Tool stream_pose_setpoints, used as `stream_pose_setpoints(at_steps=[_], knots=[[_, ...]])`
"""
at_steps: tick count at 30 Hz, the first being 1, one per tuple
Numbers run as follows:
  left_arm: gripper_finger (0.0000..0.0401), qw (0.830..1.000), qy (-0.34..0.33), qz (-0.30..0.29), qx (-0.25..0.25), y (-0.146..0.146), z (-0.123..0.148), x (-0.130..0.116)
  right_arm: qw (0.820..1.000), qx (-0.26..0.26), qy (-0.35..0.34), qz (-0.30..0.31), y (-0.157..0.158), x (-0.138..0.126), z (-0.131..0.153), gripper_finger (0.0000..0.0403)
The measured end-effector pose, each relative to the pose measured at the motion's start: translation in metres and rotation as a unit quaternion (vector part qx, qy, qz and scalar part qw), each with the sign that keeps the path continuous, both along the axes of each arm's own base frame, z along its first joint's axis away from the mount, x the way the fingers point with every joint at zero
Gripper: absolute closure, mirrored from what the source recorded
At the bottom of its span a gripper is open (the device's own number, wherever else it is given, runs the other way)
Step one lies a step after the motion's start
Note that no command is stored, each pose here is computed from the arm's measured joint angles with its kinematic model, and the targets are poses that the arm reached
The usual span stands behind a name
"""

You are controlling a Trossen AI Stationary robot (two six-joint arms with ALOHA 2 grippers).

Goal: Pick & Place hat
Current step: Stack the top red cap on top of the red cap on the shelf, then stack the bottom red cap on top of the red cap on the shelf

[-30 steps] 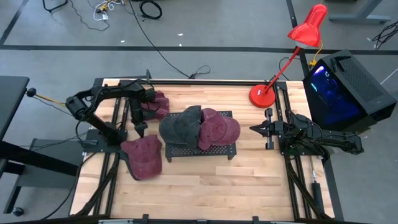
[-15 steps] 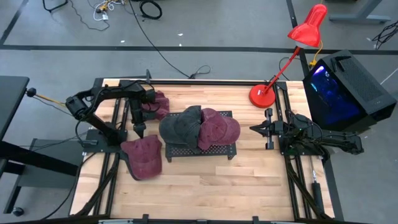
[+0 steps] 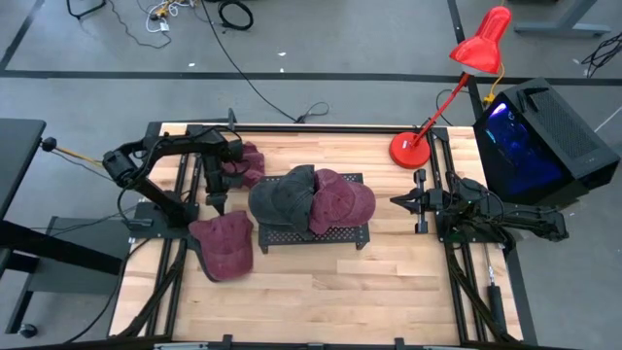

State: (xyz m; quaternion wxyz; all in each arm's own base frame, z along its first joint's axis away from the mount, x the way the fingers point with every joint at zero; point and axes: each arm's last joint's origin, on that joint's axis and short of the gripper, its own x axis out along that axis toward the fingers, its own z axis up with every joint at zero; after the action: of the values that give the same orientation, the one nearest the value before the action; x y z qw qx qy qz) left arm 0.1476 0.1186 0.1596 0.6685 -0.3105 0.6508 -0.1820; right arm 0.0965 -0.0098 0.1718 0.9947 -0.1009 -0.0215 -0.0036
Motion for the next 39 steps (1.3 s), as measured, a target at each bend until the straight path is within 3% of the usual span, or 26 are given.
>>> stream_pose_setpoints(at_steps=[4,6,14,21,35,39], knots=[[0.0380,1.000,0.005,-0.004,0.005,0.000,0.000,0.000,1.000,0.000,0.000,0.000,0.000,0.000,0.000,0.0399],[0.0393,1.000,0.008,-0.006,0.009,0.001,0.000,0.000,1.000,0.000,0.000,0.000,0.000,0.000,0.000,0.0399],[0.0395,1.000,0.006,0.004,0.030,0.013,0.024,0.011,1.000,0.000,0.000,0.000,0.000,0.000,0.000,0.0399],[0.0386,0.991,0.097,0.083,0.035,0.016,0.050,0.019,1.000,0.000,0.000,0.000,0.000,0.000,0.000,0.0399],[0.0380,0.965,0.168,0.188,0.068,-0.031,0.101,0.027,1.000,0.000,0.000,0.000,0.000,0.000,0.000,0.0399],[0.0380,0.955,0.184,0.210,0.105,-0.042,0.108,0.026,1.000,0.000,0.000,0.000,0.000,0.000,0.000,0.0399]])
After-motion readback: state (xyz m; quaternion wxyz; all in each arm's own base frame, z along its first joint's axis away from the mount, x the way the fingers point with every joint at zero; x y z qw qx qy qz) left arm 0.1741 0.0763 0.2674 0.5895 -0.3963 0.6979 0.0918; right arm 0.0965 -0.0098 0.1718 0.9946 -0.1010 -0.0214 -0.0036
